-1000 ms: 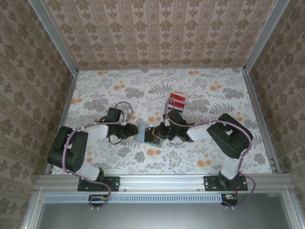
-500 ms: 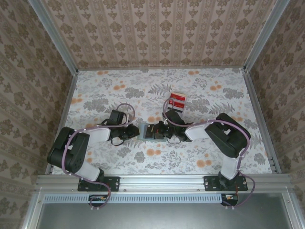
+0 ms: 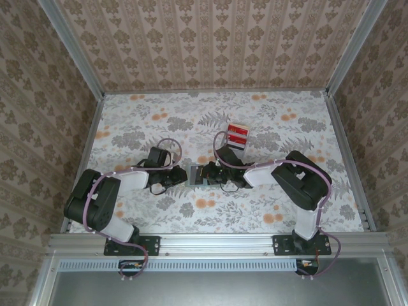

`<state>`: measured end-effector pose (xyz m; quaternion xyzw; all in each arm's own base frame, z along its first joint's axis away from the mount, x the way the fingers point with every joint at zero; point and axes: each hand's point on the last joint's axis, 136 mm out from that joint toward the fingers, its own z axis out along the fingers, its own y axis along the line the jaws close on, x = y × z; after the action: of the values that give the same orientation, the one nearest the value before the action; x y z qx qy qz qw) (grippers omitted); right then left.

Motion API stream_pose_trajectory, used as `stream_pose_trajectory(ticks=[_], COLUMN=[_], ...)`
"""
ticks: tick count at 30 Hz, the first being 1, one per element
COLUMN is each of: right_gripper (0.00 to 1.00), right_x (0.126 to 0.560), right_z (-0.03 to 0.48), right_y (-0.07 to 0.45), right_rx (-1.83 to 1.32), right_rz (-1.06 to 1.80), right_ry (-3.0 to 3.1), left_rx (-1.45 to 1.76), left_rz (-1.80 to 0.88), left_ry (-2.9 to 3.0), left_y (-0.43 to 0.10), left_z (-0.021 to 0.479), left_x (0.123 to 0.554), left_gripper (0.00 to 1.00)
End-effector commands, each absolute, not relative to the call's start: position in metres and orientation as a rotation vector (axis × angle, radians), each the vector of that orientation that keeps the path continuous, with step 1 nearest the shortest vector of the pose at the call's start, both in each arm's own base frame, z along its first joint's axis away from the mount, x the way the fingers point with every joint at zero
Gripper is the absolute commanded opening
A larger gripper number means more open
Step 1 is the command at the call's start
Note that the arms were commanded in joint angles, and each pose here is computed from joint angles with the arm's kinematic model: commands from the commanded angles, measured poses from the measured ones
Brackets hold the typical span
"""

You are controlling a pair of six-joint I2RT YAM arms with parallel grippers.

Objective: Put the credit cards into the card holder
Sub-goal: Insert the credit card into the card slot.

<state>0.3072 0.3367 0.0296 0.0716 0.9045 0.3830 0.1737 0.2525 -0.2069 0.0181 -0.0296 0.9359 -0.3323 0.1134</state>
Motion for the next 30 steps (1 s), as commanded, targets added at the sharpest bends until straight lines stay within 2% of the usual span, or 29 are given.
stream_pose_trajectory(ticks=[1,4,12,17,21,30], right_gripper=[0.21,0.28,0.35,0.36,0.36,0.37], right_x=[0.295,0.297,0.306,0.307,0.305,0.3], right_z=[0.027,0.038,0.073,0.071,0.054,0.05], right_y=[0.331,0.325,0.304,0.291,0.292,0.299], right_rx=[0.128,0.107,0.023,0.004,-0.008,-0.082], right_rz=[0.987,0.953,0.854,0.791,0.773,0.806], right_ry=[2.627,2.62,2.614,2.623,2.662,2.682], left_rx=[-0.062,-0.066,-0.107,-0.088,-0.067,-0.046], left_rz=[-0.989,-0.985,-0.978,-1.016,-1.053,-1.092], left_ry=[2.915,2.91,2.876,2.843,2.814,2.772], left_y=[-0.209,-0.206,-0.194,-0.198,-0.204,-0.209], left_z=[-0.006,-0.004,0.004,0.014,0.023,0.039], left_x=[0.215,0.217,0.226,0.232,0.238,0.246], left_gripper=[0.18,0.17,0.11,0.07,0.0,0.0])
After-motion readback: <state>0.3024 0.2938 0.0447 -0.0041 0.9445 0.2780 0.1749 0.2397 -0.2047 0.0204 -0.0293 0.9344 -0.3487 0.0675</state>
